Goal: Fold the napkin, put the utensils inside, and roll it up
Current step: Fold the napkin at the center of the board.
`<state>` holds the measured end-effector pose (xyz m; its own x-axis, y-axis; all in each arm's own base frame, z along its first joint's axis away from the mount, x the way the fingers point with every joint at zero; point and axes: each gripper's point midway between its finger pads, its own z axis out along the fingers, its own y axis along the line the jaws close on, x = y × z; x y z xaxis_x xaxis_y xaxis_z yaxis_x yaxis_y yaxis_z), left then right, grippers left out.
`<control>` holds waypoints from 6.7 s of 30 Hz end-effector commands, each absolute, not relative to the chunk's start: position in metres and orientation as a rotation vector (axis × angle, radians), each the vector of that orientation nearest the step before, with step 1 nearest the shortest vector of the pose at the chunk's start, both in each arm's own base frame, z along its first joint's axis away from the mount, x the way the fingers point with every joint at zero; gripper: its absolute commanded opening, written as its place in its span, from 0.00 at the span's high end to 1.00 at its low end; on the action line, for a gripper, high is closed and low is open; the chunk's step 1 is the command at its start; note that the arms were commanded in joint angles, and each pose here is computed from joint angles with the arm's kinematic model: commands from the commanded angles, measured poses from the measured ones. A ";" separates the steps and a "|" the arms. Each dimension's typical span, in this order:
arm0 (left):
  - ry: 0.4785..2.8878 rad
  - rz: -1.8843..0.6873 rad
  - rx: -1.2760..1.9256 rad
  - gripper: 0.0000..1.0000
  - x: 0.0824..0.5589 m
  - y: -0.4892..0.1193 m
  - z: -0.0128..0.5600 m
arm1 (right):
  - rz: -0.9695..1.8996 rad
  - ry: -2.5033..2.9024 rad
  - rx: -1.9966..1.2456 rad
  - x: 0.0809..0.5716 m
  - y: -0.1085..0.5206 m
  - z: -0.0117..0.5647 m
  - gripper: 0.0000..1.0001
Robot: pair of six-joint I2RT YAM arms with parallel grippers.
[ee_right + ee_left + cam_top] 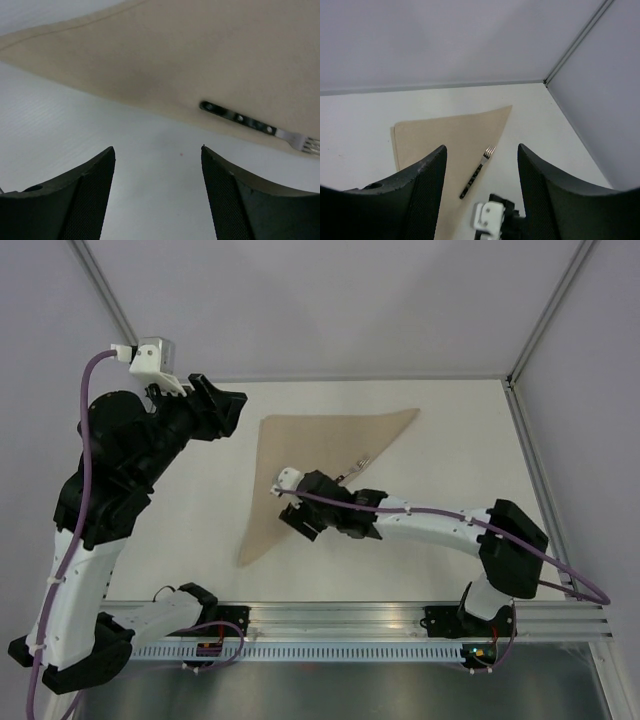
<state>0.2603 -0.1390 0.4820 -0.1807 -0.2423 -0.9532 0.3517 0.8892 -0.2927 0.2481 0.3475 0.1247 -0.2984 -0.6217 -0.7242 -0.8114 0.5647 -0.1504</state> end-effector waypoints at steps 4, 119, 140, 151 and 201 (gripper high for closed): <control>1.725 -0.505 0.005 0.37 0.257 -0.128 0.472 | 0.287 1.765 -1.330 0.209 0.439 0.125 0.25; 2.009 -0.545 0.184 0.43 0.336 -0.207 0.344 | 0.038 2.178 -0.645 0.431 0.229 0.069 1.00; 2.078 -0.598 0.225 0.44 0.344 -0.226 0.304 | 0.071 2.222 -0.561 0.463 0.206 0.080 0.46; 2.084 -0.609 0.240 0.43 0.345 -0.228 0.300 | 0.246 2.320 -0.194 0.530 0.125 0.113 0.37; 2.060 -0.639 0.215 0.44 0.337 -0.226 0.308 | 0.607 2.097 -0.280 0.548 0.147 0.169 0.93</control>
